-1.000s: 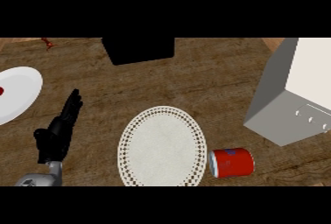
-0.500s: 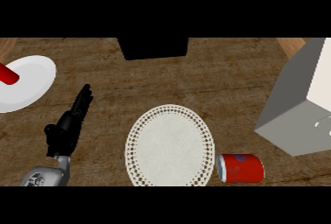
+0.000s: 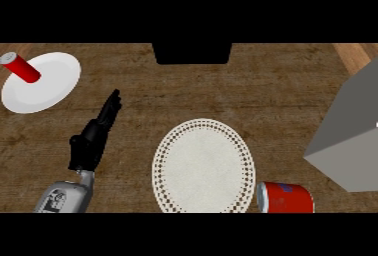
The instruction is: Pick the eggplant from the placemat and place it in the tiered shelf
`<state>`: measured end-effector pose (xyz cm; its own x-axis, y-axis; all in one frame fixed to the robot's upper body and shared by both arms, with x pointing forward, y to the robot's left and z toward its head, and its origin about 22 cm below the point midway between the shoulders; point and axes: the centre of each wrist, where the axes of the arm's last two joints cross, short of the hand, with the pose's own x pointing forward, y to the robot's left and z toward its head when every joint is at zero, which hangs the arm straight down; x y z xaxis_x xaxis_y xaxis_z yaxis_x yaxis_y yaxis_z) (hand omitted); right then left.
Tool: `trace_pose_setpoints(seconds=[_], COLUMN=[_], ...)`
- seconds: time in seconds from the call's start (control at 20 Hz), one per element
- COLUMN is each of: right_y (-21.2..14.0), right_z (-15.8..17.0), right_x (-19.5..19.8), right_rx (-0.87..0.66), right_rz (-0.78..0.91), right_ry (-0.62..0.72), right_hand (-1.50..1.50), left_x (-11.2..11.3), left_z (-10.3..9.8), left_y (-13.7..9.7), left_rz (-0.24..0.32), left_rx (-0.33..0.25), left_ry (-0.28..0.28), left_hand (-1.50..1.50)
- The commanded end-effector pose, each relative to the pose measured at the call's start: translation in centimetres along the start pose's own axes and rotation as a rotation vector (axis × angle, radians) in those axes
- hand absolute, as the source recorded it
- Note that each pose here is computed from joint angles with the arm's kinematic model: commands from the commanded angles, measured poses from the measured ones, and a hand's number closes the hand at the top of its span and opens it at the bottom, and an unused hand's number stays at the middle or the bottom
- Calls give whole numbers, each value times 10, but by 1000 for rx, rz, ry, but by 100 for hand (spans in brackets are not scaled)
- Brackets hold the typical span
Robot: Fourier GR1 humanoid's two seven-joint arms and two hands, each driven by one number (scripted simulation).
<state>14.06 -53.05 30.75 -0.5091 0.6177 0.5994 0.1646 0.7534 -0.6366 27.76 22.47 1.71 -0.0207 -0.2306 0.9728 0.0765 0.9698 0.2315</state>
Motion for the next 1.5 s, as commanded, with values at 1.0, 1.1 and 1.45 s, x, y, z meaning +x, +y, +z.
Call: trace_pose_setpoints(seconds=[1.0, 1.1, 1.45], right_y=[92, 100, 107], right_z=[-59, -73, -97], right_x=[-60, -72, -79], right_rx=[-144, -156, -135], right_rz=[-160, -150, -193], right_ry=[-99, -72, -85], right_hand=[150, 150, 150], left_x=[7, -8, -7], left_z=[-9, -10, -8], left_y=[-19, 6, -1], left_rz=[-7, -12, 15], left_rx=[-39, -35, -15], left_ry=[-11, -14, -6], left_hand=[0, 0, 0])
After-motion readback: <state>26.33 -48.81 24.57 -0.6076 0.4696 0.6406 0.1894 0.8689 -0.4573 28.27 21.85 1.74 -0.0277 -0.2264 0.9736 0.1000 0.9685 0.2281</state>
